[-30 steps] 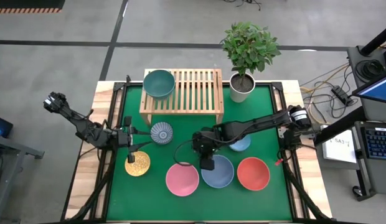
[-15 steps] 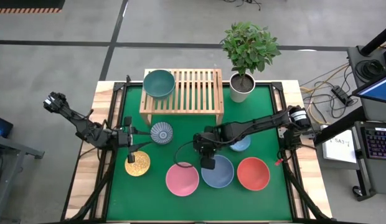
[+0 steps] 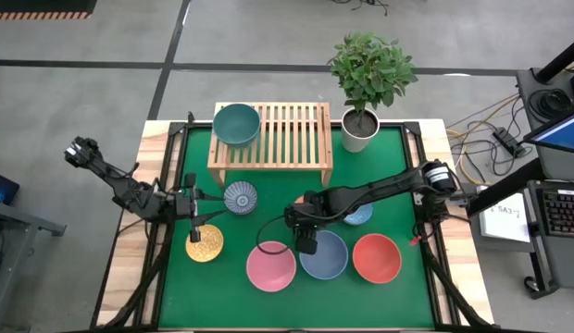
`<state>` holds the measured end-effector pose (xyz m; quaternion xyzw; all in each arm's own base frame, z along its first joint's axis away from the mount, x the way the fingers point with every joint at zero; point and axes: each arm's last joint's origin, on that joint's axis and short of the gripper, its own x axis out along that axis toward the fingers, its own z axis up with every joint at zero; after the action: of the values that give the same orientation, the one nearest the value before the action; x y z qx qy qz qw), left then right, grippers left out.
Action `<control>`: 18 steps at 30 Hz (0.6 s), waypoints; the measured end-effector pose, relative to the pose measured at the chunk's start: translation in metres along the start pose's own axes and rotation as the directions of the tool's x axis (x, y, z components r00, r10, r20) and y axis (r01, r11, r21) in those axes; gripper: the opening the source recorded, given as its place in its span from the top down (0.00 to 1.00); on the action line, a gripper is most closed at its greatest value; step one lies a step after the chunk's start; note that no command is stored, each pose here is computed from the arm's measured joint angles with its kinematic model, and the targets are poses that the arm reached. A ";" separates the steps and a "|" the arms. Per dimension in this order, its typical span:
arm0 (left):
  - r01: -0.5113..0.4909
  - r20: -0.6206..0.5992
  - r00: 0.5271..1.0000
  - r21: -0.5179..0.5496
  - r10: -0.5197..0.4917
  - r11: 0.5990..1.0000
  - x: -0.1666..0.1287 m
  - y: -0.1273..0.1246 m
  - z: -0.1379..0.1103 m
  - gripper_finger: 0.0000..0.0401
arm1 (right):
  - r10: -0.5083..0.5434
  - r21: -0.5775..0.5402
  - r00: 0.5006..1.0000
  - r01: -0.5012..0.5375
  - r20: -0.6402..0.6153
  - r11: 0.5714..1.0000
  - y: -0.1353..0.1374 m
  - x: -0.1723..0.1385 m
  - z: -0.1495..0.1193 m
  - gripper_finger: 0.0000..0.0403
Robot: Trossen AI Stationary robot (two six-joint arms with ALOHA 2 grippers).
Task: Place and stack bowls onto a shelf
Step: Put the small orange bowl on the shelf
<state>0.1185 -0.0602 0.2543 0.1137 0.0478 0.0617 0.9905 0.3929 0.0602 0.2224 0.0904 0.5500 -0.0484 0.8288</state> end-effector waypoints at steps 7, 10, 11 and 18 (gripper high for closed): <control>0.000 -0.001 1.000 0.001 0.000 1.000 0.000 0.000 0.000 0.69 | -0.050 0.023 0.999 0.051 -0.018 0.998 -0.003 0.015 0.000 0.46; 0.000 -0.001 1.000 0.001 0.000 1.000 0.000 0.000 0.000 0.69 | -0.056 0.043 0.998 0.057 -0.026 0.997 -0.005 0.025 0.000 0.46; 0.000 -0.001 1.000 0.001 0.000 1.000 0.000 0.000 0.000 0.69 | -0.058 0.054 0.998 0.060 -0.030 0.997 -0.005 0.029 0.000 0.47; 0.000 -0.001 1.000 0.002 0.000 1.000 0.000 0.000 0.000 0.69 | -0.077 0.057 0.994 0.082 -0.078 0.995 -0.008 0.050 -0.002 0.63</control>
<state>0.1186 -0.0602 0.2541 0.1144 0.0485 0.0616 0.9903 0.4087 0.0542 0.1751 0.0950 0.5826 -0.0943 0.8017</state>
